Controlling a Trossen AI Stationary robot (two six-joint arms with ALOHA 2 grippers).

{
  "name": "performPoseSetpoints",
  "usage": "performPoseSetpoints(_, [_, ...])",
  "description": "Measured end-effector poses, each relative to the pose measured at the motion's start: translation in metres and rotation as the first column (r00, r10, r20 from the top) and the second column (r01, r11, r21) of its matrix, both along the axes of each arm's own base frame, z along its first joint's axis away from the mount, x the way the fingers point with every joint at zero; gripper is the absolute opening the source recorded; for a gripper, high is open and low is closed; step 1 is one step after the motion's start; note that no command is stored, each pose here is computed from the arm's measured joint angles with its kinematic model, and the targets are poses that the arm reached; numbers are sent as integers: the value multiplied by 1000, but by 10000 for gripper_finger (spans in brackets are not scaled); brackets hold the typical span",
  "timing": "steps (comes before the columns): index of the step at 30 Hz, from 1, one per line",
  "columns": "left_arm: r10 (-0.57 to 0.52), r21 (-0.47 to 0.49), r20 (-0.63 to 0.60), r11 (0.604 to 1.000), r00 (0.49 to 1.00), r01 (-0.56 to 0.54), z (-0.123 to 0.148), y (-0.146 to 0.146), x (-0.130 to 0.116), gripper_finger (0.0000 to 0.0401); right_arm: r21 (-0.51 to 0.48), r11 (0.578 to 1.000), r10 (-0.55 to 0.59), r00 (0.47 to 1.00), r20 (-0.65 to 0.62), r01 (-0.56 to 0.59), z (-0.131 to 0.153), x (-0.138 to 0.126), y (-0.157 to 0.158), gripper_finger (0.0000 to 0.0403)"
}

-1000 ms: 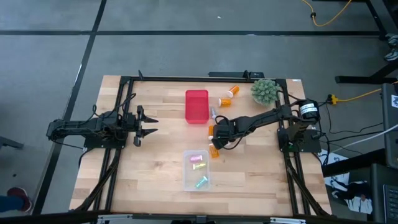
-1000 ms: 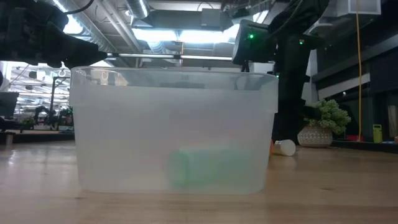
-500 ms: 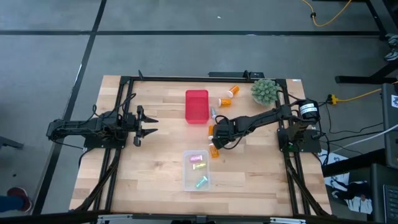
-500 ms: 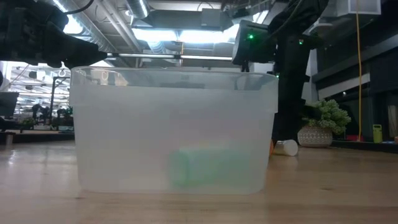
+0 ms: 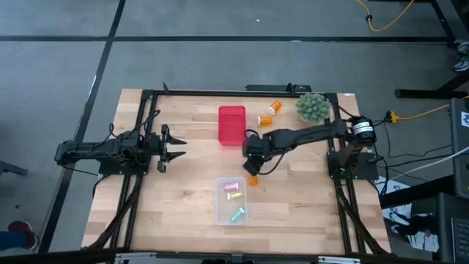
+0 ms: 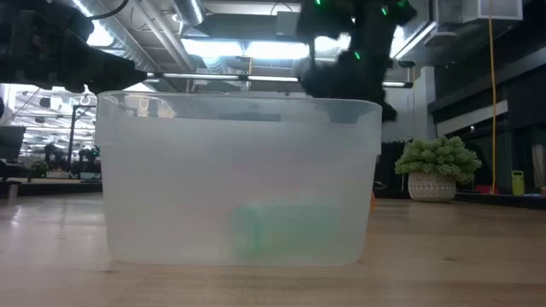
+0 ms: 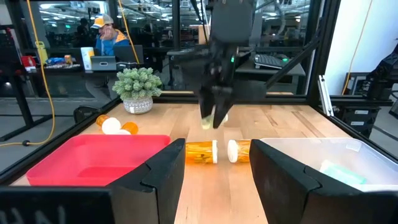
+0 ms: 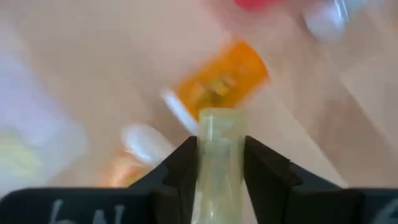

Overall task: Pick and place medicine bottles into bin by pill shape (circle, oval)
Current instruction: Put the small yellow pill bottle into the transparent bin

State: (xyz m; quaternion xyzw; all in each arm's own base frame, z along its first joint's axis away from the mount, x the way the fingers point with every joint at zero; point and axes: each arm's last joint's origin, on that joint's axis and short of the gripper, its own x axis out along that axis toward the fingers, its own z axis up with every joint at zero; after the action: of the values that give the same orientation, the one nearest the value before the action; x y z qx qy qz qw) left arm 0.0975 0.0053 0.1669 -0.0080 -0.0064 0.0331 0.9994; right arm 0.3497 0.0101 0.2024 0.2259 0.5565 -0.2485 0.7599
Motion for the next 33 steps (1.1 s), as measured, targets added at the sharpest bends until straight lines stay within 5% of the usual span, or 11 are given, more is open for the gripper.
performPoseSetpoints(6, [0,0,0,1000,1000,0,0,0,0,173,-28,962,271,943,195,-271,32,24,10,116])
performPoseSetpoints(14, [0,-1,0,1000,1000,0,0,0,0,173,-55,776,566,655,500,-628,37,42,35,117])
performPoseSetpoints(21, [0,-4,0,1000,1000,0,0,0,0,173,-111,630,675,472,567,-769,31,41,51,117])
performPoseSetpoints(33, [0,-3,0,1000,1000,0,0,0,0,173,-164,631,659,413,628,-758,19,40,54,117])
